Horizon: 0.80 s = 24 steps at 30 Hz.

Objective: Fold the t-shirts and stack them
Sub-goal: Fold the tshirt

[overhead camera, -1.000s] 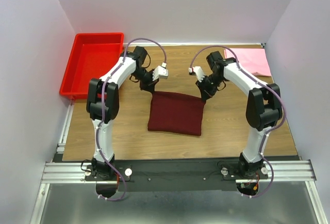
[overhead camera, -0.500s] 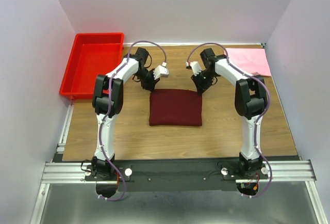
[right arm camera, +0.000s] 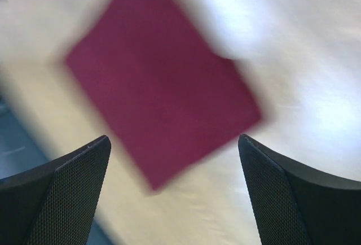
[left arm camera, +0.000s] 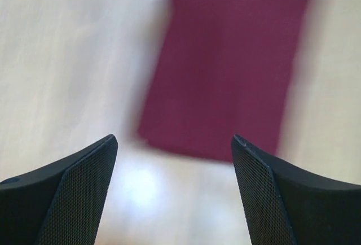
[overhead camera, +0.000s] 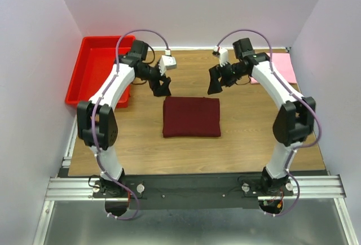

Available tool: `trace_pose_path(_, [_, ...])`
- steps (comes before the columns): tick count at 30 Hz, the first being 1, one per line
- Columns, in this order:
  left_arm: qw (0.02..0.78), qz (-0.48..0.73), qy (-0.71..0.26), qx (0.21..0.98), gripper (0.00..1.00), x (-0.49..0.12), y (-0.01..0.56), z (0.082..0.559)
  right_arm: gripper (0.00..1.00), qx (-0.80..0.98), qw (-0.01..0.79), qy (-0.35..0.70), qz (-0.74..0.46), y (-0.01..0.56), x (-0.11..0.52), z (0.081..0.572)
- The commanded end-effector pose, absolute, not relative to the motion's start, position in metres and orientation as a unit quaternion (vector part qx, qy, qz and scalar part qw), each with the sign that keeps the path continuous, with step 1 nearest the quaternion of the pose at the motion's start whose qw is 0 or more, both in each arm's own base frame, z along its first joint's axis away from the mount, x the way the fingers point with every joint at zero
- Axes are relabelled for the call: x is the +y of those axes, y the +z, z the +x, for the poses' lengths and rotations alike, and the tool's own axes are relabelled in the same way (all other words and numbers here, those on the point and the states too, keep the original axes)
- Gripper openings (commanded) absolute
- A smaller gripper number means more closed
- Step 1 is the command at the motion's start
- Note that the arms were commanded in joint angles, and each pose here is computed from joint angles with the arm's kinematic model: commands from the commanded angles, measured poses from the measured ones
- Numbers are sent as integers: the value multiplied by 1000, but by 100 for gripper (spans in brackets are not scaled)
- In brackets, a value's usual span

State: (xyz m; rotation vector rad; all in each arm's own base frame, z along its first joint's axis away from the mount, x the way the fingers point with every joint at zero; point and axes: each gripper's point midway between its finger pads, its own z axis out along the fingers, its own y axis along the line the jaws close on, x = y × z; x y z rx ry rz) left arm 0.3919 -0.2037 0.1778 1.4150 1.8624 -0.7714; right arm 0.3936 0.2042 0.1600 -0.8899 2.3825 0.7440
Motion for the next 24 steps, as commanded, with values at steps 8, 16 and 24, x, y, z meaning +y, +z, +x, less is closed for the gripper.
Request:
trace_pose_path(8, [107, 404, -600, 682, 89, -279, 139, 221, 100, 781, 11, 557, -280, 156, 290, 247])
trace_pose_path(16, [33, 323, -572, 753, 89, -271, 52, 240, 100, 802, -94, 543, -229, 77, 281, 222])
trace_pose_path(24, [12, 270, -535, 800, 89, -227, -10, 255, 100, 841, -121, 498, -171, 12, 227, 224])
